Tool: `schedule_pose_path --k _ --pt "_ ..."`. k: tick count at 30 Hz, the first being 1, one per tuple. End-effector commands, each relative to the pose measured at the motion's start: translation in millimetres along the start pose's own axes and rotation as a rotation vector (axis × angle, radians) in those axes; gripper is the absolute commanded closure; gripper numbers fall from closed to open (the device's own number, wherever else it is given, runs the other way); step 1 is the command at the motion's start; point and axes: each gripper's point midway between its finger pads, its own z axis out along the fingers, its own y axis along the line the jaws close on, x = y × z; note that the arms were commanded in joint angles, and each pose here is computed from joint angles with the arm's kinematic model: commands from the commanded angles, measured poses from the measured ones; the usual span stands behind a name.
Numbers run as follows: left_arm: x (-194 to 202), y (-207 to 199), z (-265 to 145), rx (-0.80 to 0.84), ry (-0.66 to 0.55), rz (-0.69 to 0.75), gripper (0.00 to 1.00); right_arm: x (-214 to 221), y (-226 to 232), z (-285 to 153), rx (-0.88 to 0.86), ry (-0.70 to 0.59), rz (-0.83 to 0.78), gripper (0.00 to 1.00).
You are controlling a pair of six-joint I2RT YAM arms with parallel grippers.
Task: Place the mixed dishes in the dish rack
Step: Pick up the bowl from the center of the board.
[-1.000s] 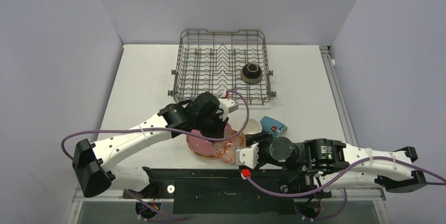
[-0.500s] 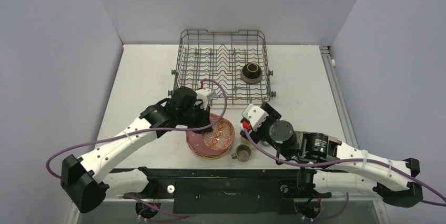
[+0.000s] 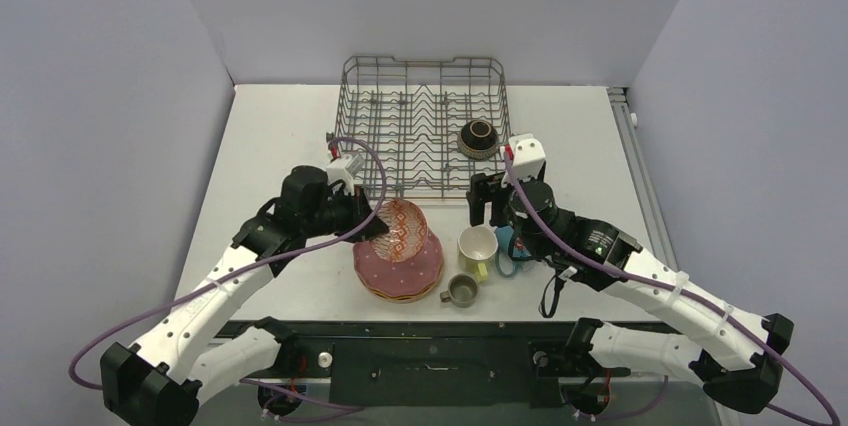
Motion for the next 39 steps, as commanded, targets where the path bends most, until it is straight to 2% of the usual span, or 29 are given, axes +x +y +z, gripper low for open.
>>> schedule_pose_path --k 1,6,13,16,21,26,30,39 --pt "-35.0 -26.6 -9.7 0.143 -0.149 -0.039 1.00 -18.9 16.9 -2.1 -0.065 -0.016 0.249 0.27" --pt "-40.7 -31.3 -10.3 0.183 -0.184 -0.080 1.00 -17.5 30.5 0.5 -0.122 -0.001 0.371 0.22" --pt "-42.2 -36.9 -10.1 0.234 -0.207 -0.122 1.00 -26.9 71.6 -8.4 -0.367 -0.017 0.540 0.17" --pt "-44.0 -39.2 -11.5 0.247 -0.216 -0.126 1.00 -24.8 80.6 -8.6 -0.409 -0.004 0.567 0.16" --pt "-48.7 -45.6 -14.8 0.281 -0.238 -0.138 1.00 -20.6 97.6 -10.1 -0.484 0.022 0.610 0.24" --pt "-52.2 -49.1 -16.8 0.304 -0.252 -0.147 1.00 -22.5 117.5 -17.5 -0.596 0.017 0.621 0.15" --pt "-55.0 -52.0 -18.4 0.319 -0.260 -0.151 1.00 -19.8 125.2 -18.1 -0.615 0.027 0.620 0.11" --pt "-61.5 -60.3 -22.9 0.360 -0.282 -0.143 1.00 -16.3 135.2 -13.0 -0.635 0.049 0.666 0.10"
